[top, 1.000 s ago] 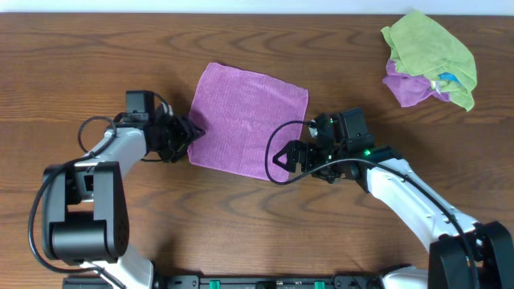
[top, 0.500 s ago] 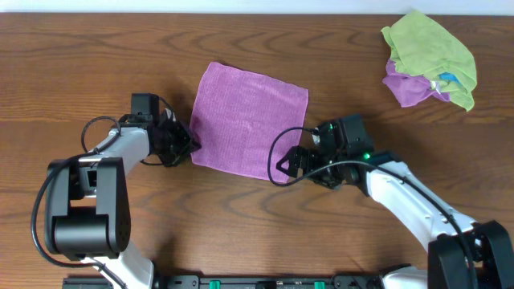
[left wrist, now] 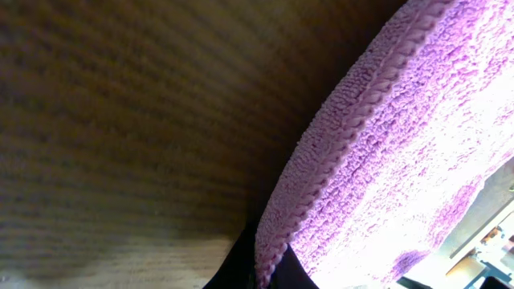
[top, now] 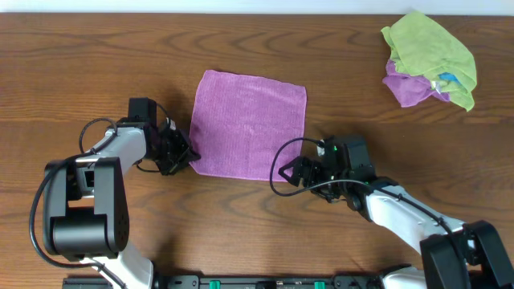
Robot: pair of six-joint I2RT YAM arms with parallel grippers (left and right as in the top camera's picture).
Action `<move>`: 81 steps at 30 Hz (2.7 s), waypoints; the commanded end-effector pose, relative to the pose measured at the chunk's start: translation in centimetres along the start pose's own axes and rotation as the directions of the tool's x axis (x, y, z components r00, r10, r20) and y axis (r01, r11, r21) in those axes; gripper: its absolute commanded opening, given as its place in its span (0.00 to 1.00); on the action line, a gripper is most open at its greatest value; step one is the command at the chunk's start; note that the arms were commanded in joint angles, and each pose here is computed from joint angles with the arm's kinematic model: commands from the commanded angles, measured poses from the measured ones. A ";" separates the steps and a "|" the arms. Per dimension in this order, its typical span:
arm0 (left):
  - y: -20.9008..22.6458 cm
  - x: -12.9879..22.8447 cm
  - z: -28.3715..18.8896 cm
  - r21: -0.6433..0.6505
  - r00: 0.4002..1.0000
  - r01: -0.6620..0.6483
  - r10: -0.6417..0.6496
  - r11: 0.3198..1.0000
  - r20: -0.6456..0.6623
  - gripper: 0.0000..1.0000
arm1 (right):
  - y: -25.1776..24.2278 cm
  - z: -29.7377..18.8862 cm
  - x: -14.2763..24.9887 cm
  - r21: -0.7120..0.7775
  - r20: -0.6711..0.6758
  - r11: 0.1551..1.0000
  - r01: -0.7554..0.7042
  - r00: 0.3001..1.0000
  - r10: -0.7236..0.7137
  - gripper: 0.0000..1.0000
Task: Fold the cloth
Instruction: 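Grasp the cloth's near left and right corners with both grippers, then lift the near edge and fold it over toward the far edge with both grippers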
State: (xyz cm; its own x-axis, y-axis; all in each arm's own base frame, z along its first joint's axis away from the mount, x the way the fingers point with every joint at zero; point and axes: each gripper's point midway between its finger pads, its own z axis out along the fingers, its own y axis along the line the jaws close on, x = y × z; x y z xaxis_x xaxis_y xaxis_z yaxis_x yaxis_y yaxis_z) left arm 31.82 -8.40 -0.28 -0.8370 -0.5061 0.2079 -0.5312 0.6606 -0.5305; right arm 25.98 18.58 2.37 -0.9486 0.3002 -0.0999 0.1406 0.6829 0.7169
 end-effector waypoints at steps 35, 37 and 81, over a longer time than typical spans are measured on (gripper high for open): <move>0.3 0.9 0.3 0.001 0.999 -0.008 0.008 1.000 -0.044 0.06 | -3.8 4.0 0.3 0.100 0.059 0.993 -0.063 0.997 0.058 0.37; 0.4 0.9 0.3 0.001 0.999 -0.008 0.008 1.000 -0.044 0.06 | -3.9 4.0 0.2 0.102 0.062 0.993 -0.066 0.996 0.060 0.25; -2.9 4.1 -5.9 0.068 0.998 -0.064 0.064 0.996 0.000 0.06 | 1.2 -6.4 -3.2 0.160 0.331 0.986 0.041 0.939 -0.093 0.01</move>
State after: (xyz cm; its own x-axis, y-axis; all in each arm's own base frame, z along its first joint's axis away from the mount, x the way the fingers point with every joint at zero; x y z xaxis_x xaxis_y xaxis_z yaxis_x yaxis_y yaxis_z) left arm 28.43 -9.68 6.41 -0.9167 -0.3673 0.1574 -0.3824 0.6922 -0.6121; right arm 25.35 15.61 6.77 -0.8683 0.3942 -0.3012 0.1306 0.7673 0.6279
